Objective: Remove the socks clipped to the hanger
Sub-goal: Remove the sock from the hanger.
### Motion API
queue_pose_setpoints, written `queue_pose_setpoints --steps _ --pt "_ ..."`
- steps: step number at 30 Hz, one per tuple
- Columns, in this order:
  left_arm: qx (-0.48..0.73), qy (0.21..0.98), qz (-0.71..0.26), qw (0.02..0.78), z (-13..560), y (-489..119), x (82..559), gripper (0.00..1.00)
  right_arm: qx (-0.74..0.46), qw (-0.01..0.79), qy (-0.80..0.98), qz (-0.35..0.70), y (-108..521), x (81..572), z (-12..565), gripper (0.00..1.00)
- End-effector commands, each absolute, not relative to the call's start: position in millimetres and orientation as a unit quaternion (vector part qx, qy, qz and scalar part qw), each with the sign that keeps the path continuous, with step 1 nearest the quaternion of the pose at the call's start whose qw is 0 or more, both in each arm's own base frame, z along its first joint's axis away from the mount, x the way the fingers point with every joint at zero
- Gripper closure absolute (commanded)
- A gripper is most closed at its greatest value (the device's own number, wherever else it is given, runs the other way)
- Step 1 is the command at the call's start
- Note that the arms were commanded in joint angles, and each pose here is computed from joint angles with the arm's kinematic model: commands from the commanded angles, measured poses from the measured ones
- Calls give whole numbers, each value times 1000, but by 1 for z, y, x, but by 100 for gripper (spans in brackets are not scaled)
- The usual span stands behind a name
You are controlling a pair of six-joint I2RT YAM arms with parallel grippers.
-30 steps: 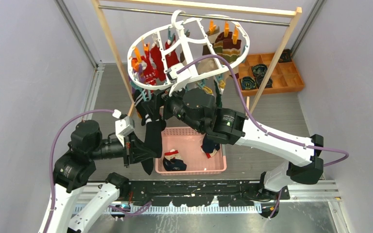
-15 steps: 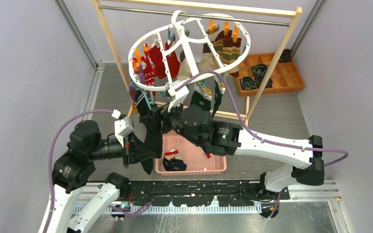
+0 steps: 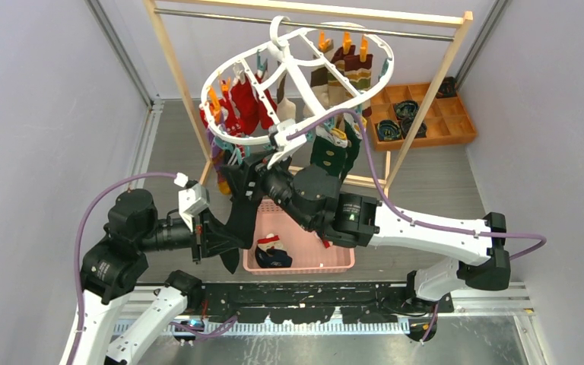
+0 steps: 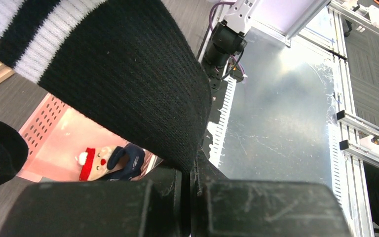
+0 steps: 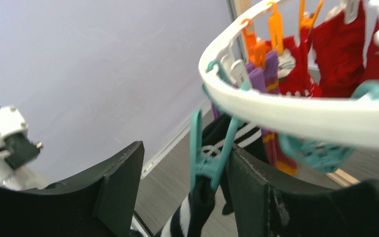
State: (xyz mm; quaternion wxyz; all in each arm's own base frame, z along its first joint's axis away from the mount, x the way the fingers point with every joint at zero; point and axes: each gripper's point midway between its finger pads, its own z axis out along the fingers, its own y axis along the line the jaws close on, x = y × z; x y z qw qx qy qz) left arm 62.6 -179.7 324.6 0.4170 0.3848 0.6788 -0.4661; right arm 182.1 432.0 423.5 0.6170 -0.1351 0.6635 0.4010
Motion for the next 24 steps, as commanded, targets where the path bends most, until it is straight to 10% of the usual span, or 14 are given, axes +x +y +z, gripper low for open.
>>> queue_pose_setpoints --steps 1,19,24 --pt "397 657 -464 442 342 -178 57 99 -110 634 638 422 422 194 465 36" --pt "397 655 -469 439 348 -179 56 99 -136 623 645 421 419 198 468 51" --pt "397 655 -471 438 347 -179 56 99 -142 623 648 414 420 200 468 83"
